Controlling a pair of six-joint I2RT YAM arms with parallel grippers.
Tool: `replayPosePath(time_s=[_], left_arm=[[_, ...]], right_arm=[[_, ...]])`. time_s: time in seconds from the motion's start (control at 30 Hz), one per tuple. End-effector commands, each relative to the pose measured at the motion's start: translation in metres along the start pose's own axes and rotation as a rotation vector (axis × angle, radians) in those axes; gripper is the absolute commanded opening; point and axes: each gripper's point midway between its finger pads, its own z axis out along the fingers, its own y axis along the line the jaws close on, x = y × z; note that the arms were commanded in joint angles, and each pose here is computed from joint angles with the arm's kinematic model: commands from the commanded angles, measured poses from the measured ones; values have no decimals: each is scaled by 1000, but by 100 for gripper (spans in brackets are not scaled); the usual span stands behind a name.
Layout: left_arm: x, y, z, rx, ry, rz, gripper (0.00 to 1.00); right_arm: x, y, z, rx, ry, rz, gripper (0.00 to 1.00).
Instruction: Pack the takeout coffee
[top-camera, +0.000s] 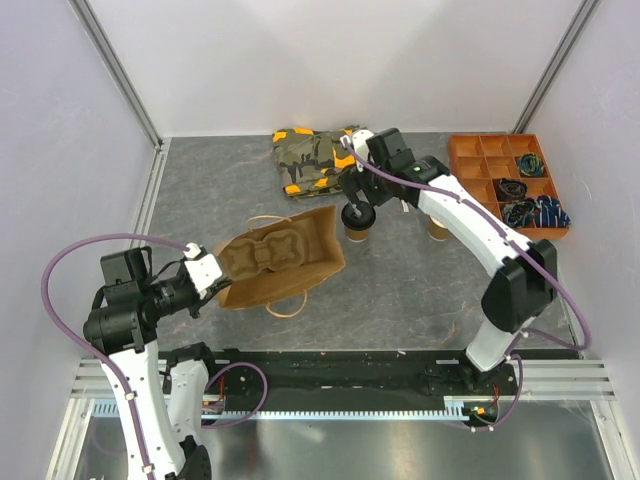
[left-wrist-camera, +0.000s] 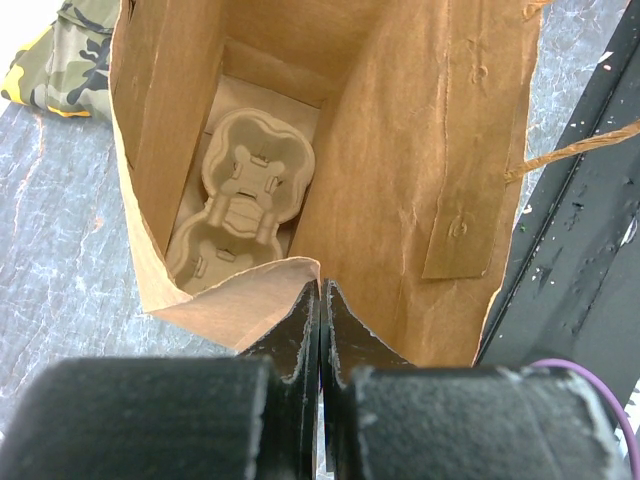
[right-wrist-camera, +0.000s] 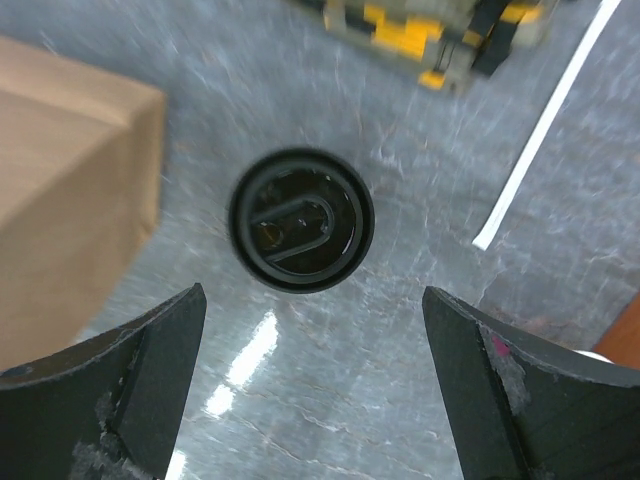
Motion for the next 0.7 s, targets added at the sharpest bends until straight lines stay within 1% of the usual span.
replayPosePath(time_s=[0.0, 0.07, 0.1, 0.2, 0.3, 0.37, 0.67], left_arm=[[0, -19, -1, 50, -10, -30, 2], [1, -19, -2, 46, -4, -34, 2], [0, -19, -2, 45, -3, -32, 2], [1, -19, -2, 45, 0, -36, 2], [1, -18, -2, 42, -1, -39, 2], [1, -17, -2, 38, 0, -37, 2], [0, -14, -2, 33, -1, -44, 2]], right_arm=[[13, -8, 18, 21, 60, -52, 98], [16, -4, 25, 5, 75, -49, 98], [23, -3, 32, 1, 109, -43, 98], [30, -1, 40, -9, 152, -28, 98], [35, 1, 47, -22, 178, -14, 98], [34, 8, 49, -57, 179, -3, 98], [32, 9, 57, -84, 191, 24, 98]])
